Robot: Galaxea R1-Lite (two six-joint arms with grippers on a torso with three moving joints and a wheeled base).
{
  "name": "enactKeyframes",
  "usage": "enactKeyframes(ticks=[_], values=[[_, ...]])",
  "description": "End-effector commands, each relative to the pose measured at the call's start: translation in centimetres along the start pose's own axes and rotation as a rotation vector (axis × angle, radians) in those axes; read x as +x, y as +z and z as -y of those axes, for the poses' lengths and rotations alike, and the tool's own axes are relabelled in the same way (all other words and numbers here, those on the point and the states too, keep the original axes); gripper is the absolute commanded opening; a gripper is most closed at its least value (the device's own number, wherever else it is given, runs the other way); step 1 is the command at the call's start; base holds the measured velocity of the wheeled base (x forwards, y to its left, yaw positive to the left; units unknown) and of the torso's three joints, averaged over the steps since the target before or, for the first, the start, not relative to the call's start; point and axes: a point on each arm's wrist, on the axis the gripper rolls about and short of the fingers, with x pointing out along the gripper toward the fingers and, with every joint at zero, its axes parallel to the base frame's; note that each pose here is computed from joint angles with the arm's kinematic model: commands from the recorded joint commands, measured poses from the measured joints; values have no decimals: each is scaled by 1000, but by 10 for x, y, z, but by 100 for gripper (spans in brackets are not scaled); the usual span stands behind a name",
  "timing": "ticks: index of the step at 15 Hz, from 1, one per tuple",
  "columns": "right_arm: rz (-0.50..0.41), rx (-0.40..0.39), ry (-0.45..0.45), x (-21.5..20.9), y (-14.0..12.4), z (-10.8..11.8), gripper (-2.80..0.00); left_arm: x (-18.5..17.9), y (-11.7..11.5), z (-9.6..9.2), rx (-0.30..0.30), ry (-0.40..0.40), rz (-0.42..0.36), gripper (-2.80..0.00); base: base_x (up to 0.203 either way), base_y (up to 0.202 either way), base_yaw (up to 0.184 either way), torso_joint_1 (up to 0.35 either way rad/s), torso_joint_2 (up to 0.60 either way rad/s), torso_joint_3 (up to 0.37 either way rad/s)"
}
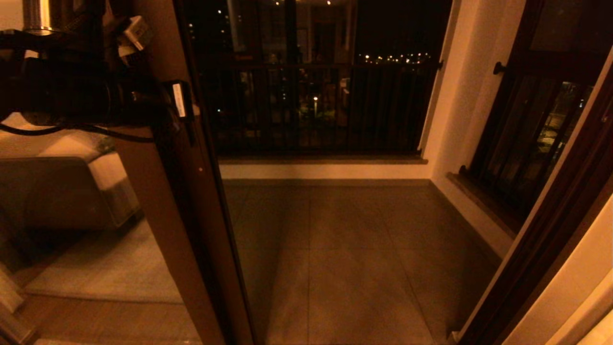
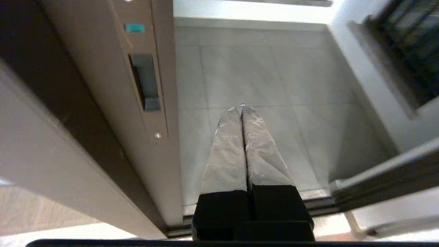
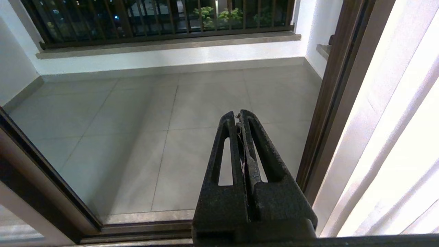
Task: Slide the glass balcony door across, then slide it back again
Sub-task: Close the slid door
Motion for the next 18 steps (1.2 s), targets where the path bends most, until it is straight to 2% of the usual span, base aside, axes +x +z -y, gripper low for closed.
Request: enactKeyframes(ticks=[1,5,7,9,10,15,18], values=[[0,0,0,0,0,0,-280,21,-6,0,1,32,-29,-280,0,0,0,0,0,0],[0,0,0,0,0,0,-280,25,-11,-2,5,58,-82,-280,0,0,0,0,0,0],[0,0,1,0,0,0,-280,26,-12,-3,6,97,-81,-280,0,0,0,0,0,0],[0,0,2,0,0,0,-280,23,-13,-3,5,98,-86,-280,0,0,0,0,0,0],[0,0,2,0,0,0,-280,20,-12,-3,5,93,-80,0,0,0,0,0,0,0],[0,0,0,0,0,0,-280,26,-13,-3,14,84,-86,0,0,0,0,0,0,0],[0,0,1,0,0,0,-280,48,-23,-4,32,74,-114,0,0,0,0,0,0,0]])
